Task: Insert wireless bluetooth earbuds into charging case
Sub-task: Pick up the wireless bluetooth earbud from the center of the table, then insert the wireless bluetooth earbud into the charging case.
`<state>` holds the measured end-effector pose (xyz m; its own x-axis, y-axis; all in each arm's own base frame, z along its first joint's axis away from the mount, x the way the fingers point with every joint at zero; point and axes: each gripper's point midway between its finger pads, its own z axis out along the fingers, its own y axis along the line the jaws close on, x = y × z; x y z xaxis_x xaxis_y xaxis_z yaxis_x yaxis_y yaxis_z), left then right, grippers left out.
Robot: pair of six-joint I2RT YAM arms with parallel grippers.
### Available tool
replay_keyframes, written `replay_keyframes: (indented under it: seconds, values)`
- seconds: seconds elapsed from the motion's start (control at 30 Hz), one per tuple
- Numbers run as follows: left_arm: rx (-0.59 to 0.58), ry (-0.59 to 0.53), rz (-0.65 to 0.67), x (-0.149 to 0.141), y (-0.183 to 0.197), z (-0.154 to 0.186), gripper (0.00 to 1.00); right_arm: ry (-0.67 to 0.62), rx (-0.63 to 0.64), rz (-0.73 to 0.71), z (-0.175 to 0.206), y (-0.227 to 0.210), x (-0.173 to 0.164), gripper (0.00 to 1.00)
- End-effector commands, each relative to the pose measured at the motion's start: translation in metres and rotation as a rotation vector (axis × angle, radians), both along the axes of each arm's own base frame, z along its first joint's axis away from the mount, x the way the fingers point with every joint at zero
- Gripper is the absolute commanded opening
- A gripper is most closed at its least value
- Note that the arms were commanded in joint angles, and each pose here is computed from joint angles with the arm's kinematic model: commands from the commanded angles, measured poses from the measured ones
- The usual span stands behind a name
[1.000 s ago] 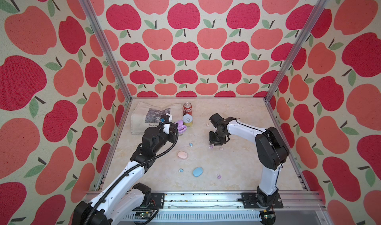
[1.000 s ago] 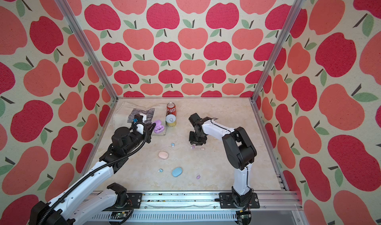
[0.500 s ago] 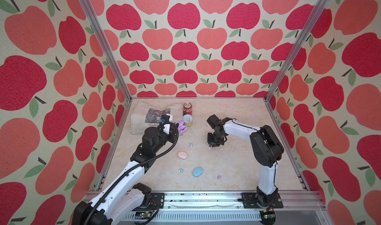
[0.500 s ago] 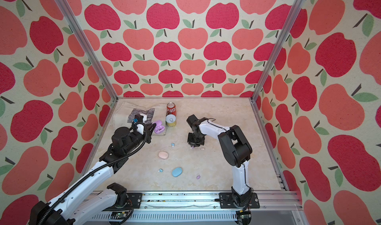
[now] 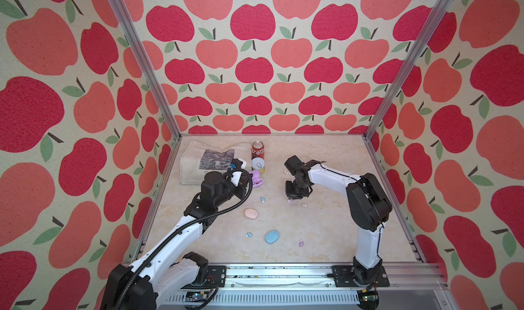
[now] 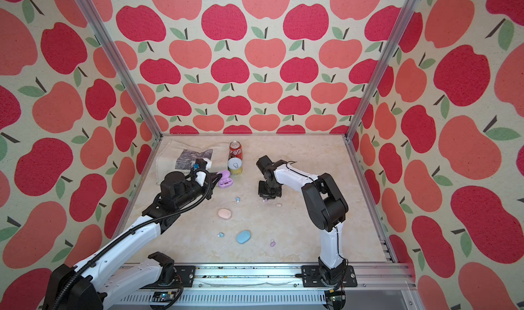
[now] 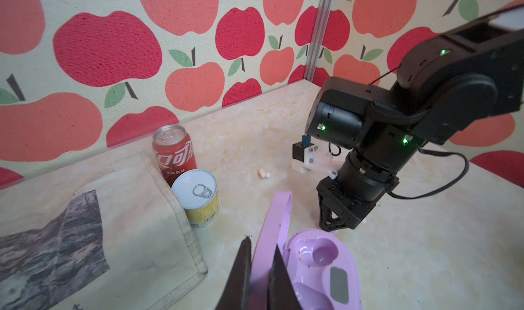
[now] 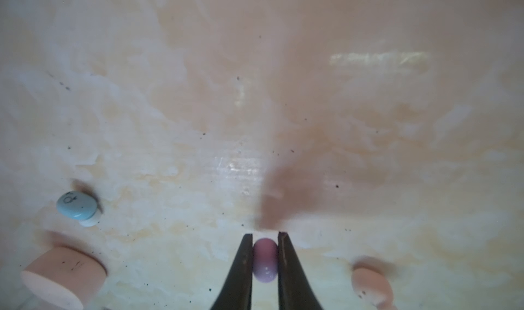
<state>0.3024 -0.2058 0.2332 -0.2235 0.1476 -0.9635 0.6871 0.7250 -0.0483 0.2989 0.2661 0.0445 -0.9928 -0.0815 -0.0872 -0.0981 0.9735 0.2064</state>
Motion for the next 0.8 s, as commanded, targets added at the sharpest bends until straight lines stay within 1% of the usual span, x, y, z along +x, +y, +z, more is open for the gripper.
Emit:
replay_keyframes:
  seconds: [0.0, 0.13, 0.23, 0.43, 0.63, 0.77]
  values:
    - [0.076, -0.084, -0.152, -0.005, -0.029, -0.004, 0.0, -0.127, 0.037, 0.092, 0.048, -0.005, 0.01, 0.08]
    - [0.152, -0.153, -0.202, 0.006, -0.052, -0.022, 0.0, -0.173, 0.088, 0.172, 0.079, -0.008, 0.002, 0.08]
    - [0.183, -0.181, -0.23, 0.014, -0.067, -0.029, 0.0, -0.2, 0.143, 0.232, 0.099, -0.006, -0.007, 0.09]
    - [0.168, -0.181, -0.27, 0.024, -0.088, -0.032, 0.0, -0.254, 0.313, 0.29, 0.135, 0.013, -0.023, 0.09]
    - [0.15, -0.169, -0.306, 0.024, -0.1, -0.027, 0.0, -0.288, 0.388, 0.296, 0.149, 0.028, -0.021, 0.09]
    - [0.157, -0.161, -0.33, 0.021, -0.104, -0.025, 0.0, -0.299, 0.409, 0.3, 0.152, 0.034, -0.017, 0.09]
